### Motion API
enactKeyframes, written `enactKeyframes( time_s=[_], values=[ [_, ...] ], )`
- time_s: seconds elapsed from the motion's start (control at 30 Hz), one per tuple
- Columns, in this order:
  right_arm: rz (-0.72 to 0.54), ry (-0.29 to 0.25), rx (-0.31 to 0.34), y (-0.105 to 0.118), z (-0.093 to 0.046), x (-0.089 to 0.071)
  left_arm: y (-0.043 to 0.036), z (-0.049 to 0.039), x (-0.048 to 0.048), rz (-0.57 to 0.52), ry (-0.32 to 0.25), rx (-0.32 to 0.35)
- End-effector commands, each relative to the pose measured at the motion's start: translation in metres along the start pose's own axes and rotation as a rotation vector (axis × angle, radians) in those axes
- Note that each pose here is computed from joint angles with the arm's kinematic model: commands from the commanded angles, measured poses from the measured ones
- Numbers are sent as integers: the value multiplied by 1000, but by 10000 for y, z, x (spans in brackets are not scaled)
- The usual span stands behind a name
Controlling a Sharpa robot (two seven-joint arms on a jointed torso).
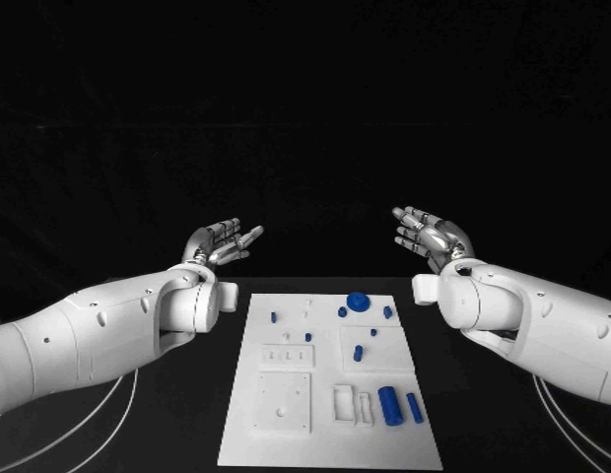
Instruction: Assemble the parts on the task board
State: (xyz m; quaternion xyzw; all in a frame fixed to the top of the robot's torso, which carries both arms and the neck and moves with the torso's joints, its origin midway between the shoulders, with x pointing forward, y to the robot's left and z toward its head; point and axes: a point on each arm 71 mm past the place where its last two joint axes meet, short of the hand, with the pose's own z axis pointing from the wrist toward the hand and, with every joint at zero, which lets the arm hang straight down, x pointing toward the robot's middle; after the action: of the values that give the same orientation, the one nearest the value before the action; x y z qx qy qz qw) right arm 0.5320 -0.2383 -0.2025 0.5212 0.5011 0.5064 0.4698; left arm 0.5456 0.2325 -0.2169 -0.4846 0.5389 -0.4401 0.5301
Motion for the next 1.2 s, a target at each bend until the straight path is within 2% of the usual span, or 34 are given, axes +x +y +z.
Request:
enactKeyframes(
  time_s=[0.03,0.2,0.43,0.47,0.7,0.93,1.2],
  values=[
    [-30,205,97,-36,76,52,-14,114,5,-22,90,-79],
    [-44,249,137,8,191,-54,-84,244,-76,1,91,-92],
    [-52,270,158,26,241,-107,-101,270,-93,6,91,-95],
    [-397,207,-20,64,309,-174,-123,216,-130,-8,113,-76],
    [-667,273,-144,111,284,-90,-156,126,-113,6,177,-52],
    [-949,339,-244,143,226,62,-288,18,-107,11,234,-19],
    [-1192,358,-331,185,154,236,-448,-127,-102,-12,291,7]
  ],
)
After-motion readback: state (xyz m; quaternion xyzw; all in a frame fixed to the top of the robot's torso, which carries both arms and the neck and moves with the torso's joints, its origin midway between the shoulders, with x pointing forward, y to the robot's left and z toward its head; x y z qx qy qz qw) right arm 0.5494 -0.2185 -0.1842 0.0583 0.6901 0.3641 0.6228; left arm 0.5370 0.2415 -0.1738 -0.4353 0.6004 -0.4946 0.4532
